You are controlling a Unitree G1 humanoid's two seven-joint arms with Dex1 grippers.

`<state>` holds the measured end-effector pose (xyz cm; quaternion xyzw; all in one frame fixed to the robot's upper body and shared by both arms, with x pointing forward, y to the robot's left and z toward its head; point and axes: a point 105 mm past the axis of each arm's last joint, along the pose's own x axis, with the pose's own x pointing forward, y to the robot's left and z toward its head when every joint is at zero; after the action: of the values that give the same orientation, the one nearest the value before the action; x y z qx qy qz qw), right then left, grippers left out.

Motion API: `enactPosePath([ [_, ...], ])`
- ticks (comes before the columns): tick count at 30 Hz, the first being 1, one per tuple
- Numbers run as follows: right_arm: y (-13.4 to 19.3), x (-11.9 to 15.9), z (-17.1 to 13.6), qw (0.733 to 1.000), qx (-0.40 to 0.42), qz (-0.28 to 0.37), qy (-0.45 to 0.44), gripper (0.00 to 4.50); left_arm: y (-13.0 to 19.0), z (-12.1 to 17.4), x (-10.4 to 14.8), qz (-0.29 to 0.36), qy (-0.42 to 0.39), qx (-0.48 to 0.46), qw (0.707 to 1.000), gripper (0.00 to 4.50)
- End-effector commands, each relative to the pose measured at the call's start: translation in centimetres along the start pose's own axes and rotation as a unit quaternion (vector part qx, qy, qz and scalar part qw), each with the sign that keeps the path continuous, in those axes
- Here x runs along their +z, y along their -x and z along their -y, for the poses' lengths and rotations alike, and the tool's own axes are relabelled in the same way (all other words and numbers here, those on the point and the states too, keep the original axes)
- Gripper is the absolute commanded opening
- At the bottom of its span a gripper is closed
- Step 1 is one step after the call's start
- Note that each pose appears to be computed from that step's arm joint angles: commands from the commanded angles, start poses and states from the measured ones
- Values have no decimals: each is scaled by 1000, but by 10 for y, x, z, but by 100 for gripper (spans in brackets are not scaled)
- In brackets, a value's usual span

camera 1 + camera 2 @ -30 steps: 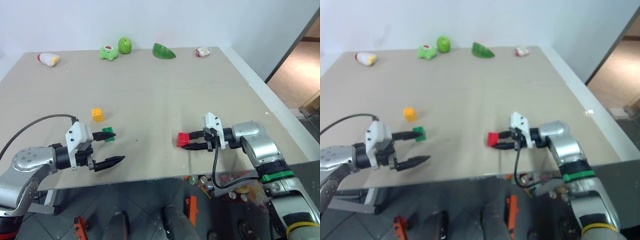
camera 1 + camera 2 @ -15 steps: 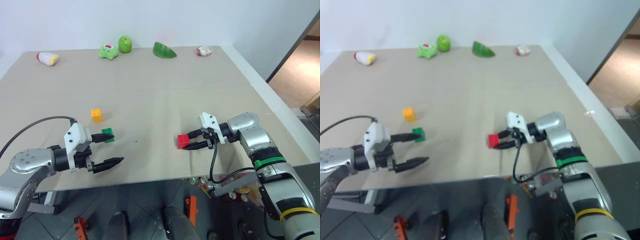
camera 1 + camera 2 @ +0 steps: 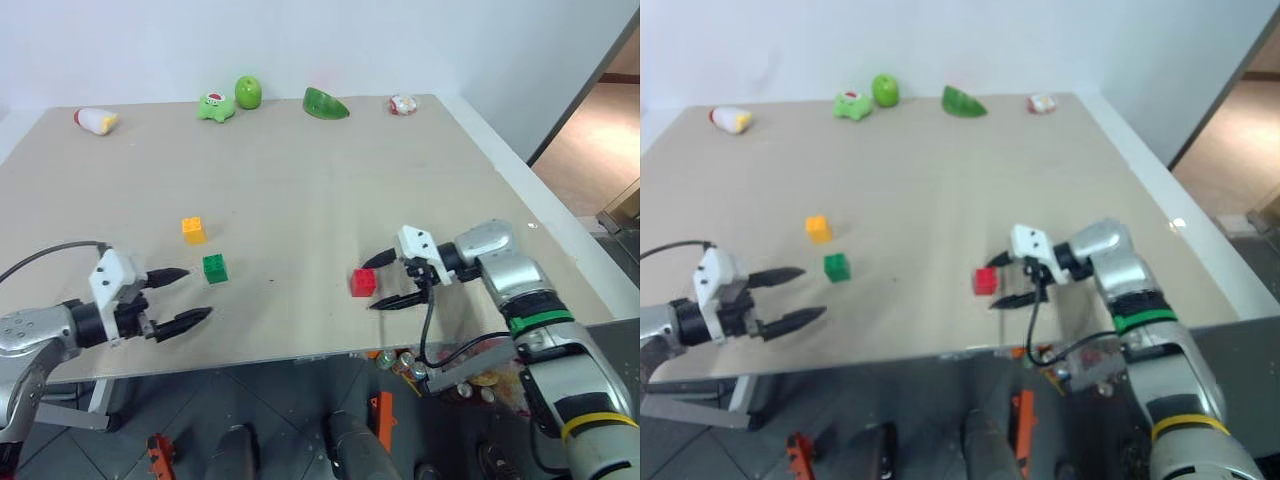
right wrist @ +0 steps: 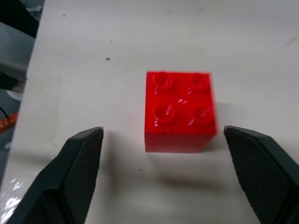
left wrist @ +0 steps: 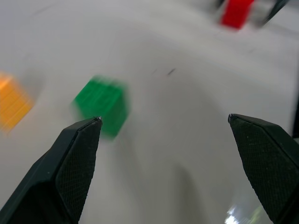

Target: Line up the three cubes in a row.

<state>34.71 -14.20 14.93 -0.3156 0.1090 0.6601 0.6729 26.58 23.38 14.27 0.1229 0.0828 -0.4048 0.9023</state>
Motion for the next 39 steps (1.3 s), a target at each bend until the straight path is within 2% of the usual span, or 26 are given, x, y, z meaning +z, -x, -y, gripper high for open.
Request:
enactPosePath([
  [1, 42, 67, 11, 993, -36, 68, 87, 426, 16, -19, 0, -8, -26, 27, 999, 450],
  [4, 59, 107, 8, 984, -48, 136, 102, 426, 15, -25, -7, -15, -27, 27, 999, 450],
  [7, 58, 126, -5, 978, -27, 183, 98, 426, 10, -26, -14, -24, -33, 14, 999, 450],
  [15, 5, 119, -49, 978, 41, 199, 47, 426, -17, -33, -25, -30, -39, -26, 998, 450],
  [23, -13, 118, -68, 974, 54, 219, 8, 426, -47, -42, -21, -14, -38, -45, 998, 450],
  [34, -27, 113, -68, 973, 37, 227, -33, 426, -78, -45, -11, 7, -37, -71, 997, 450],
  [39, -30, 100, -36, 970, -42, 224, -80, 426, -86, -40, -9, 11, -38, -90, 995, 450],
])
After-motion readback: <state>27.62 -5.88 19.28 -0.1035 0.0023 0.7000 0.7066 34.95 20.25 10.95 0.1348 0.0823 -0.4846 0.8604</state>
